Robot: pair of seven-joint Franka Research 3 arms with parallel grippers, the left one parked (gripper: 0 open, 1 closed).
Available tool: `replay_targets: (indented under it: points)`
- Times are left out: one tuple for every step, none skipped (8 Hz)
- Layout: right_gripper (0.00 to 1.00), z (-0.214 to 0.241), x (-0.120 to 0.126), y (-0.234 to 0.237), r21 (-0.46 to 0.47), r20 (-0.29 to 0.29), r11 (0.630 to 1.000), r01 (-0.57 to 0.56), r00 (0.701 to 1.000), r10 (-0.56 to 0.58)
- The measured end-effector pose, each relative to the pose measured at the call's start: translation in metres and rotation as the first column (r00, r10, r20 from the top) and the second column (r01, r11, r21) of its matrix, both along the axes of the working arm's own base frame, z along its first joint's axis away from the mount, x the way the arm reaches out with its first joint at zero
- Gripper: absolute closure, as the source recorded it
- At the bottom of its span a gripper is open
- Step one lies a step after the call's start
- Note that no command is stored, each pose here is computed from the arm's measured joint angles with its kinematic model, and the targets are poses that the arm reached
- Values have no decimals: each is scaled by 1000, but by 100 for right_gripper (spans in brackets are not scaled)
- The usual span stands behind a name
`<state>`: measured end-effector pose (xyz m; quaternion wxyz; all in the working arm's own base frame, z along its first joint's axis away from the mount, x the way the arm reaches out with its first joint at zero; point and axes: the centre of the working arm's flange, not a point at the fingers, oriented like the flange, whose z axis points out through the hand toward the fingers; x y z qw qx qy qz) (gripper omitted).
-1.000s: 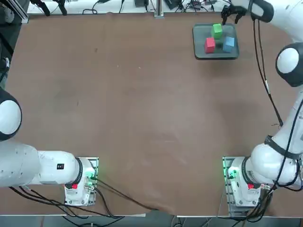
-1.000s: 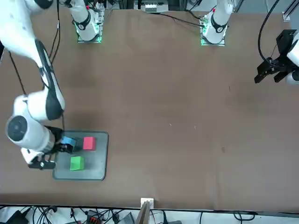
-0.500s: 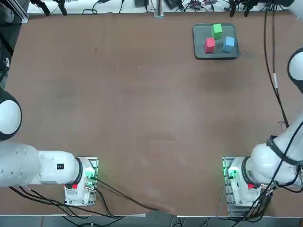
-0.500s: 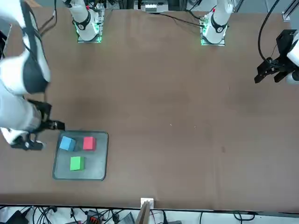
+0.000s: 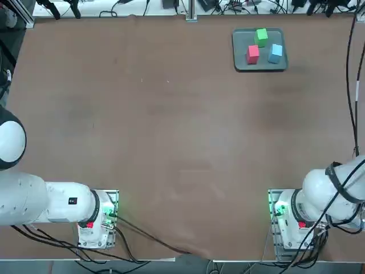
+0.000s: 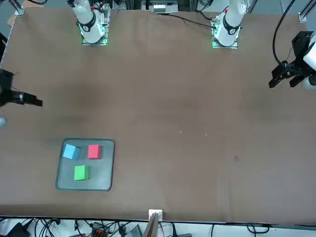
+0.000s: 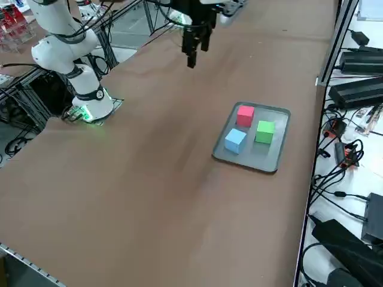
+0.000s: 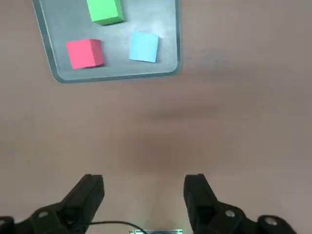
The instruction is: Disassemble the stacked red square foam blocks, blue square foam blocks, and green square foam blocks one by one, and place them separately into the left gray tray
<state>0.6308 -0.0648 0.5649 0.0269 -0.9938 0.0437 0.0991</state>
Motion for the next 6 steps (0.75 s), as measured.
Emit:
replay_targets:
  points:
    - [0, 1, -3, -4, 1, 6, 1000, 6, 1000, -6]
    - [0, 0, -5, 4, -3, 27, 1000, 9, 1000, -9]
    - [0, -3, -7, 23, -14, 67, 1000, -4, 998, 5]
    - [0, -5, -14, 48, -31, 113, 999, -34, 993, 37]
    - [0, -3, -27, 73, -44, 162, 997, -69, 984, 75]
    - [0, 3, -49, 96, -56, 213, 993, -101, 971, 111]
